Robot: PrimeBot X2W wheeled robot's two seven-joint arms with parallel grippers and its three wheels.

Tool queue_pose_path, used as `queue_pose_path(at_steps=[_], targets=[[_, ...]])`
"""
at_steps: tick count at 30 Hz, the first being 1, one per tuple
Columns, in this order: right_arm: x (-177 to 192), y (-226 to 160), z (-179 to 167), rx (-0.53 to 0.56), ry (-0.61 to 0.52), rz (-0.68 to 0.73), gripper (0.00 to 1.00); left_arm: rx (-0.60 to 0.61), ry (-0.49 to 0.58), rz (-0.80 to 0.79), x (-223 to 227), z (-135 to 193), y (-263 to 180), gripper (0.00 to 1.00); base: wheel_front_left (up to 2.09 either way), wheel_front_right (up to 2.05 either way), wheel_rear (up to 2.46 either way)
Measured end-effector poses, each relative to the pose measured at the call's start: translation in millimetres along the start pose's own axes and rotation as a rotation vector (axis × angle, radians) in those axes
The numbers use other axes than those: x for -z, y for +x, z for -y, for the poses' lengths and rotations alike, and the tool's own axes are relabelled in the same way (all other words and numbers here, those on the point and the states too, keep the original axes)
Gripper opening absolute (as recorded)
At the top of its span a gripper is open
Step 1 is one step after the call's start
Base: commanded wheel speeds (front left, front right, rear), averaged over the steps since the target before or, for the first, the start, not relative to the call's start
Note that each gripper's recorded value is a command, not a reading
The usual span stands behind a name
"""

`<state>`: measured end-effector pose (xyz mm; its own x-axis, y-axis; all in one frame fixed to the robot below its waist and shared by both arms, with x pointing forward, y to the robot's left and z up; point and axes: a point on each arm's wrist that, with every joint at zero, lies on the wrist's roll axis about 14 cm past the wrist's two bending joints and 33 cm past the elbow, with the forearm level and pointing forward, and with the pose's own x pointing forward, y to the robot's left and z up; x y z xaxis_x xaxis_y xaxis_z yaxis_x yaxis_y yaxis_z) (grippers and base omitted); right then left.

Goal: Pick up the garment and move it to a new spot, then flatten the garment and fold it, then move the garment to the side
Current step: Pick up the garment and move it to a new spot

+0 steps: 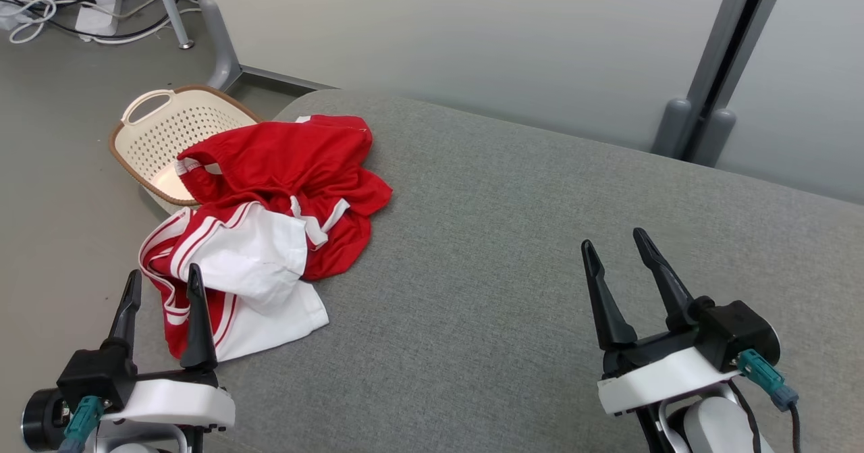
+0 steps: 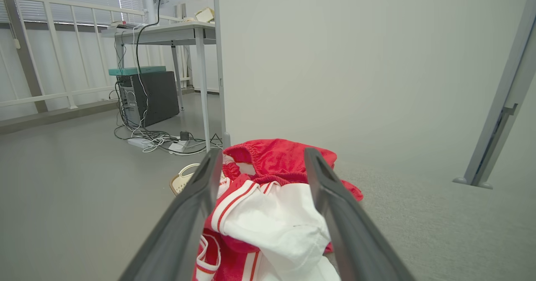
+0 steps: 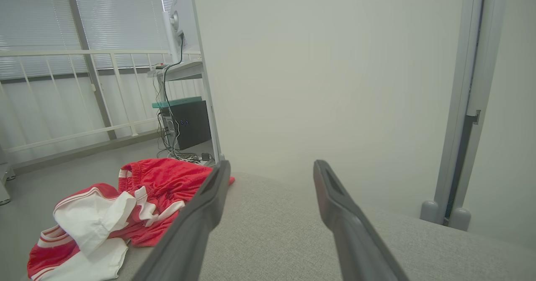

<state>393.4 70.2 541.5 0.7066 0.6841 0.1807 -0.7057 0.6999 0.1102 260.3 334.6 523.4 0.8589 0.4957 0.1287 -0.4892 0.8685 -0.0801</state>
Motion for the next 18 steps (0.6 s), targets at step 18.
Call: queue_pose_path(at_steps=[18], targets=[[14.4,3.7,5.5,0.002,0.011,-0.035,1.00,0.011,-0.057,-0.075,-11.3,-8.2,40.2,1.00,0.00,0.00,0.00]])
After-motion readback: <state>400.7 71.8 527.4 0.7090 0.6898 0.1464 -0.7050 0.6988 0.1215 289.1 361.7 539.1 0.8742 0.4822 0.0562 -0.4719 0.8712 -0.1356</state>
